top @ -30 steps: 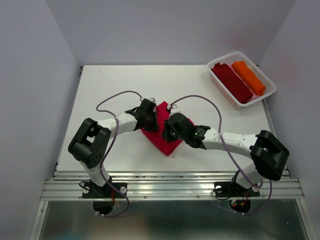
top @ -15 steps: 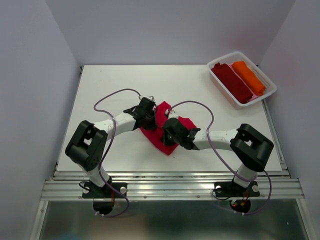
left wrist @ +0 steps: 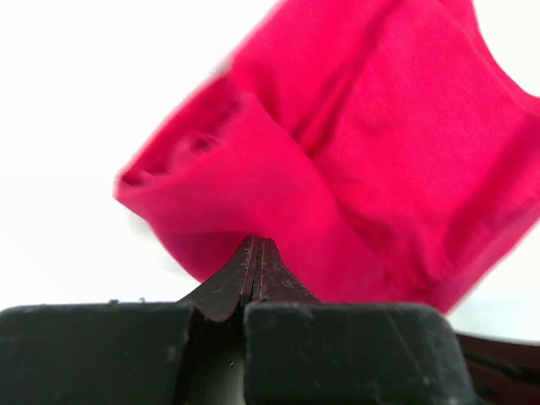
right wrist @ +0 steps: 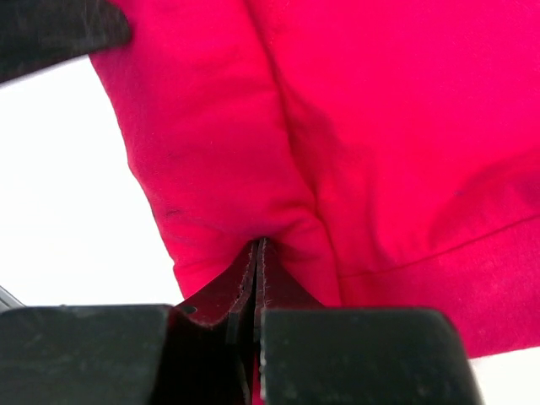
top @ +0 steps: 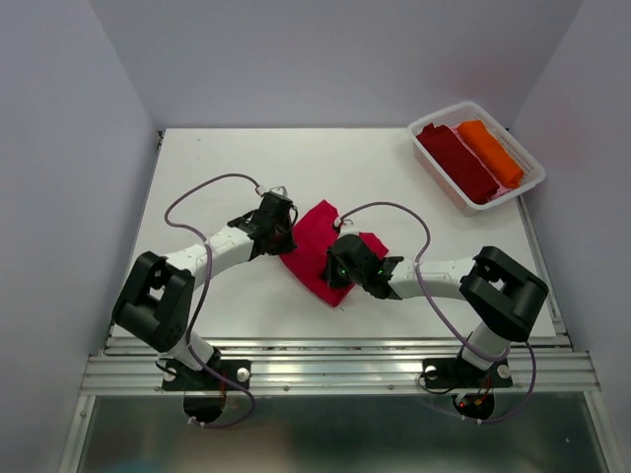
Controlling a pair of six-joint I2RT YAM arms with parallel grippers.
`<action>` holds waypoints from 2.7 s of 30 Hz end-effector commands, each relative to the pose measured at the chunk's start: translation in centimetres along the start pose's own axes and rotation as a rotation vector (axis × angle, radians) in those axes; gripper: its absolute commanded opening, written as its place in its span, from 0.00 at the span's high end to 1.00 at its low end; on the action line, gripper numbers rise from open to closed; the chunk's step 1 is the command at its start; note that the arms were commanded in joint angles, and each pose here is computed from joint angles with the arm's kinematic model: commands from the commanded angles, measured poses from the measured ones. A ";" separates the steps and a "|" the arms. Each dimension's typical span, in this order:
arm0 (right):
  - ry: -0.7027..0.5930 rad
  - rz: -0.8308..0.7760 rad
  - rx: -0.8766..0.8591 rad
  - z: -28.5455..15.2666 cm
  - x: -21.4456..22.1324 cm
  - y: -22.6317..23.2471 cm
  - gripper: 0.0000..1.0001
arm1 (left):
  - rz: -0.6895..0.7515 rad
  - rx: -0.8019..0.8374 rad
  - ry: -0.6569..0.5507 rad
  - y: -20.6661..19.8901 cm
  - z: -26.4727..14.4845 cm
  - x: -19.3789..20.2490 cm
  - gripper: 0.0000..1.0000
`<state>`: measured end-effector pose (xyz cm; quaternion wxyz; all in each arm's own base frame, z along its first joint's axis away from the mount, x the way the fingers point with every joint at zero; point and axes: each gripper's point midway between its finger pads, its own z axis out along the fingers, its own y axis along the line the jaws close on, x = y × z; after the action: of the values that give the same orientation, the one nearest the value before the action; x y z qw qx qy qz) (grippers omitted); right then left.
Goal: Roll the t-shirts
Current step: Roll the T-shirt to the center of the board.
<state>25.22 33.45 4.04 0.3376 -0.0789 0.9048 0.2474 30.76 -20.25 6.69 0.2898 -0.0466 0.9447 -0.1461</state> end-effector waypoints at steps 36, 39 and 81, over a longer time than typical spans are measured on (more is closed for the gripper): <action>0.110 -0.035 0.011 -1.6 3.5 -2.1 0.99 | -0.122 -0.032 -0.106 2.4 -1.0 -3.0 1.00; 0.112 -0.042 0.016 -1.6 3.5 -2.2 0.99 | -0.125 -0.009 -0.089 2.0 0.0 -2.5 1.00; -0.099 -0.622 0.243 -2.5 -2.3 6.7 0.44 | -0.340 -0.177 -0.323 10.5 -9.7 -11.0 1.00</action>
<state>22.61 37.02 8.27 0.4121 -0.2879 0.8624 0.0593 34.80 -7.91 15.37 0.3843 -0.2295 0.8868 -0.1149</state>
